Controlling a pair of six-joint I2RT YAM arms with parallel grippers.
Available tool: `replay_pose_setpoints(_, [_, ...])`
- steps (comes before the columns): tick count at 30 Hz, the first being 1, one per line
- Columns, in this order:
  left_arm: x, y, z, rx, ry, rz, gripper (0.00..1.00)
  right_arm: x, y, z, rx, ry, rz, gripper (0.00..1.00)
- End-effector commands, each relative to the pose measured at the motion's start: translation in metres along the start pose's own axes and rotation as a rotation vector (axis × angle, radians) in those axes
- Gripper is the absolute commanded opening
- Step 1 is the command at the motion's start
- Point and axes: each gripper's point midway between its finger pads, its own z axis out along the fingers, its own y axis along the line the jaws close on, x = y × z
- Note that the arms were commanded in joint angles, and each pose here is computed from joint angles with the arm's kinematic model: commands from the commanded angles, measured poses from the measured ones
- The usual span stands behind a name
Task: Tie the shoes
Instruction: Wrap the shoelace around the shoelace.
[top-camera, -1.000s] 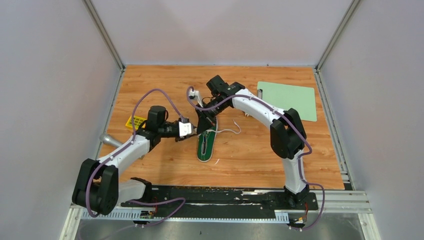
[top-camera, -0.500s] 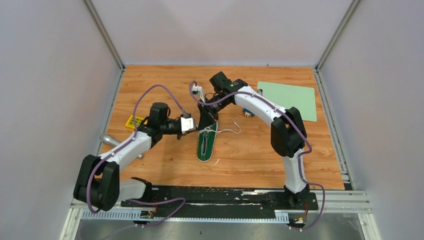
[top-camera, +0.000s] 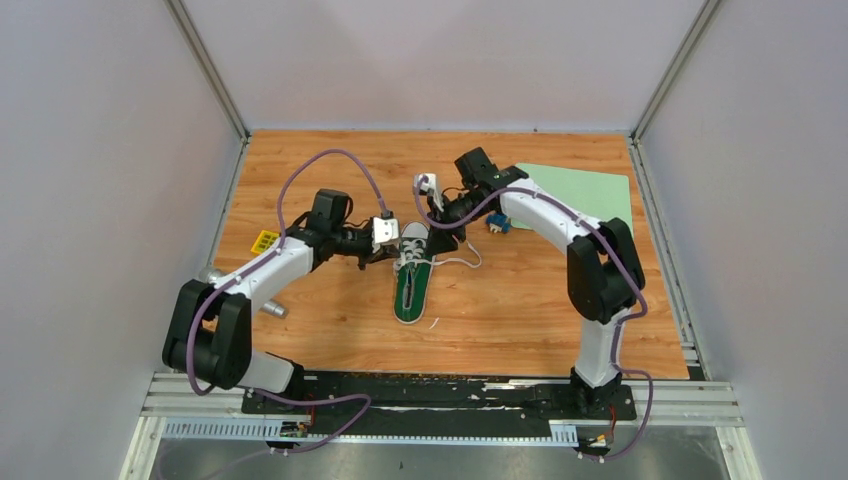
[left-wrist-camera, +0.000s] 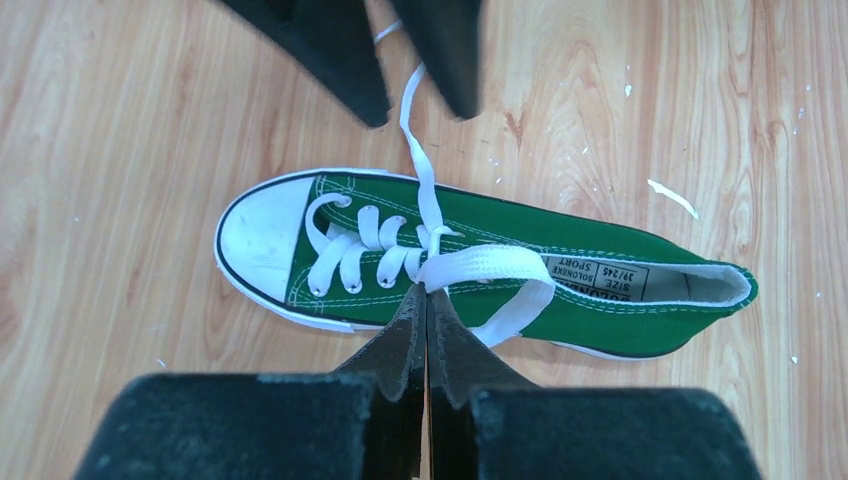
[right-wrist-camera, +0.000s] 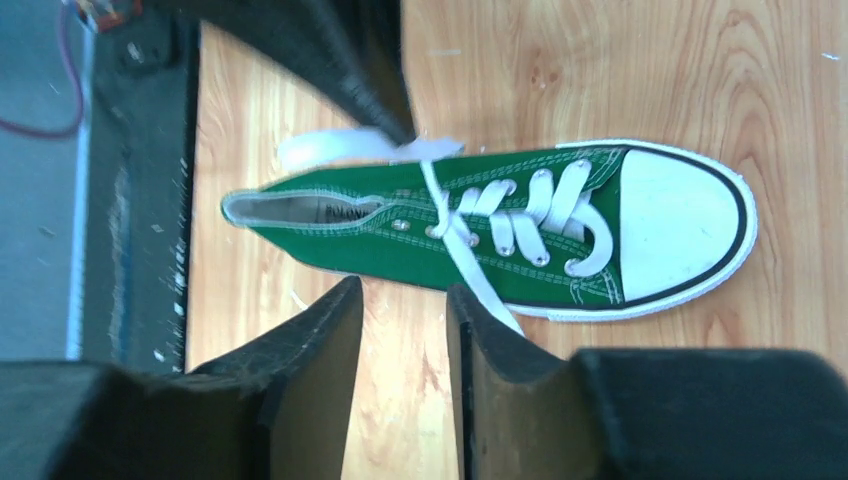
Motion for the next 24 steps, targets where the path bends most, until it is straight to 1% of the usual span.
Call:
replay_pose_setpoints(1, [-0.002, -0.002, 0.000, 0.050, 0.028, -0.028, 0.00, -0.027, 0.006, -0.009, 0.108, -0.084, -0.490, 0.41])
replay_pose_setpoints(3, [-0.001, -0.001, 0.002, 0.061, 0.034, -0.057, 0.00, -0.031, 0.008, -0.008, 0.153, -0.103, -0.622, 0.44])
replay_pose_setpoints(5, [-0.001, 0.000, 0.003, 0.060, 0.040, -0.078, 0.00, -0.039, 0.009, -0.005, 0.175, -0.130, -0.675, 0.46])
replay_pose_setpoints(8, [0.001, 0.006, 0.003, 0.039, 0.060, -0.130, 0.00, -0.050, 0.010, 0.000, 0.207, -0.166, -0.630, 0.49])
replay_pose_setpoints(10, [0.002, 0.009, 0.004, 0.021, 0.067, -0.163, 0.00, -0.051, 0.014, 0.004, 0.204, -0.185, -0.566, 0.50])
replay_pose_setpoints(13, [0.003, 0.013, 0.005, -0.002, 0.073, -0.204, 0.00, -0.046, 0.022, 0.013, 0.187, -0.187, -0.513, 0.51])
replay_pose_setpoints(17, [0.004, 0.016, 0.005, -0.020, 0.084, -0.258, 0.00, -0.038, 0.029, 0.024, 0.186, -0.167, -0.495, 0.53])
replay_pose_setpoints(24, [0.005, 0.020, 0.006, -0.046, 0.089, -0.321, 0.00, -0.040, 0.031, 0.030, 0.198, -0.169, -0.491, 0.53])
